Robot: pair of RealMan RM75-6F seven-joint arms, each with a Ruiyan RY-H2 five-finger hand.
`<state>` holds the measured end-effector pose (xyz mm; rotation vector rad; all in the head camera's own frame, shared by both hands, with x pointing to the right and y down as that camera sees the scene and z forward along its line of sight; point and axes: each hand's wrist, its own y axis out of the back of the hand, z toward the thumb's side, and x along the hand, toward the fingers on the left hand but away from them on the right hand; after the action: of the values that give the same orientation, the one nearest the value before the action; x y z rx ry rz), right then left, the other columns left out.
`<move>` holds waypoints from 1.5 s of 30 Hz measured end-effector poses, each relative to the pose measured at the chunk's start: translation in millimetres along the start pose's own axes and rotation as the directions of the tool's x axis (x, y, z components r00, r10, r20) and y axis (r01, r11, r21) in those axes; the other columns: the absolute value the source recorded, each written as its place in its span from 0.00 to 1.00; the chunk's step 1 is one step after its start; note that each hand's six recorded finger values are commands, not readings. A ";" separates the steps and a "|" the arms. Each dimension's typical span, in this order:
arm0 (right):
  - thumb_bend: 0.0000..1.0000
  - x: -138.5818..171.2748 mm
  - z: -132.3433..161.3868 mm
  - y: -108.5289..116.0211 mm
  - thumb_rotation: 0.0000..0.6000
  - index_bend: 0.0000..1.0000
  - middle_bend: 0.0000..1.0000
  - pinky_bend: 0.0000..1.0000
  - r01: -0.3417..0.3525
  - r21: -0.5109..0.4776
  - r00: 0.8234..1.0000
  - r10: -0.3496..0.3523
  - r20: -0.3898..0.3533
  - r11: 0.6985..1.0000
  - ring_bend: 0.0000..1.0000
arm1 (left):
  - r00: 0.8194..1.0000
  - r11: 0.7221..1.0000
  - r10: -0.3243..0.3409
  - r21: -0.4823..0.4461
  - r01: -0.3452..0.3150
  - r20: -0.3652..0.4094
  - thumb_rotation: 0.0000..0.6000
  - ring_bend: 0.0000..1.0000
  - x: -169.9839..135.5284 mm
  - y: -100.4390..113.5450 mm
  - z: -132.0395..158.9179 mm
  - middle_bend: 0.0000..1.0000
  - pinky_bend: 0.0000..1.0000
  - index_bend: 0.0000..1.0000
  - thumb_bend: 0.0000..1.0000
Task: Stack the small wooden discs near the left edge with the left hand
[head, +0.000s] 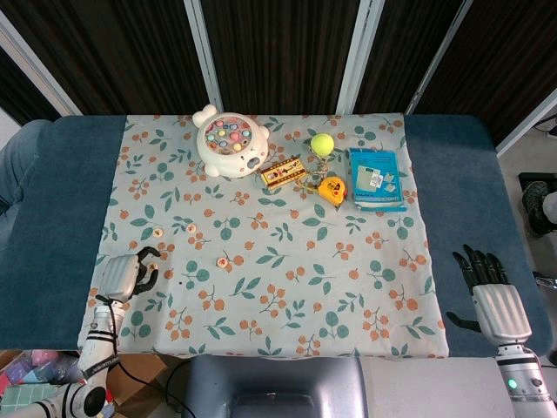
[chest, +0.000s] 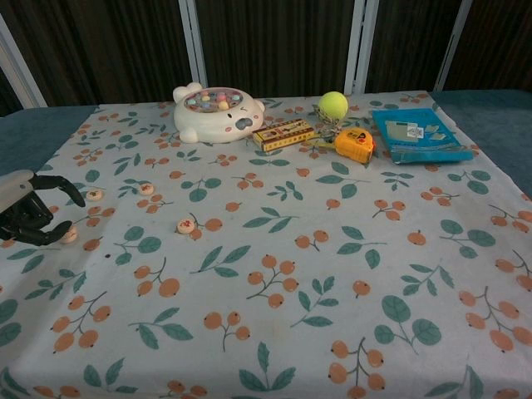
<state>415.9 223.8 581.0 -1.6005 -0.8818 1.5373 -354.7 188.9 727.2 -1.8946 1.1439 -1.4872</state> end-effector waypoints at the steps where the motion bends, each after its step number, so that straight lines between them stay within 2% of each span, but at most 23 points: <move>1: 0.15 0.0 0.2 0.2 1.00 0.00 0.00 0.00 0.000 0.000 1.000 0.000 -0.002 1.000 0.00 | 1.000 1.000 0.004 -0.009 -0.003 0.013 1.00 1.00 0.3 0.2 6.7 1.00 1.00 0.38 0.45; 6: 0.15 -0.1 0.1 1.3 1.00 0.00 0.00 0.00 0.000 -0.008 1.000 0.000 -0.007 1.000 0.00 | 0.998 1.000 0.003 -0.011 -0.002 0.056 1.00 1.00 5.4 -3.3 34.9 1.00 1.00 0.36 0.43; 13: 0.15 0.4 -2.3 3.8 1.00 0.00 0.00 0.00 0.003 -0.017 1.000 -0.003 -0.004 1.000 0.00 | 0.991 0.999 -0.039 -0.006 0.040 0.125 1.00 1.00 15.7 -23.7 87.7 1.00 1.00 0.35 0.43; 19: 0.15 -0.1 -4.1 3.9 1.00 0.00 0.00 0.00 -0.002 -0.018 1.000 0.002 -0.002 1.000 0.00 | 0.988 0.997 -0.071 0.041 0.066 0.137 1.00 1.00 19.9 -41.3 109.4 1.00 1.00 0.35 0.44; 28: 0.15 -0.9 -5.7 5.0 1.00 0.00 0.00 0.00 0.000 -0.020 1.000 0.000 0.001 1.000 0.00 | 0.992 0.994 -0.084 0.078 0.077 0.093 1.00 1.00 33.6 -57.7 113.0 1.00 1.00 0.35 0.43; 45: 0.15 -0.7 -6.2 6.6 1.00 0.00 0.00 0.00 0.008 -0.029 1.000 -0.008 -0.003 1.000 0.00 | 0.990 0.991 -0.106 0.088 0.098 0.088 1.00 1.00 36.9 -68.2 119.7 1.00 1.00 0.38 0.43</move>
<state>422.0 219.6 575.7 -1.6171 -0.9113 1.5226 -217.3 180.0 764.5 -1.9686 0.9418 -1.4599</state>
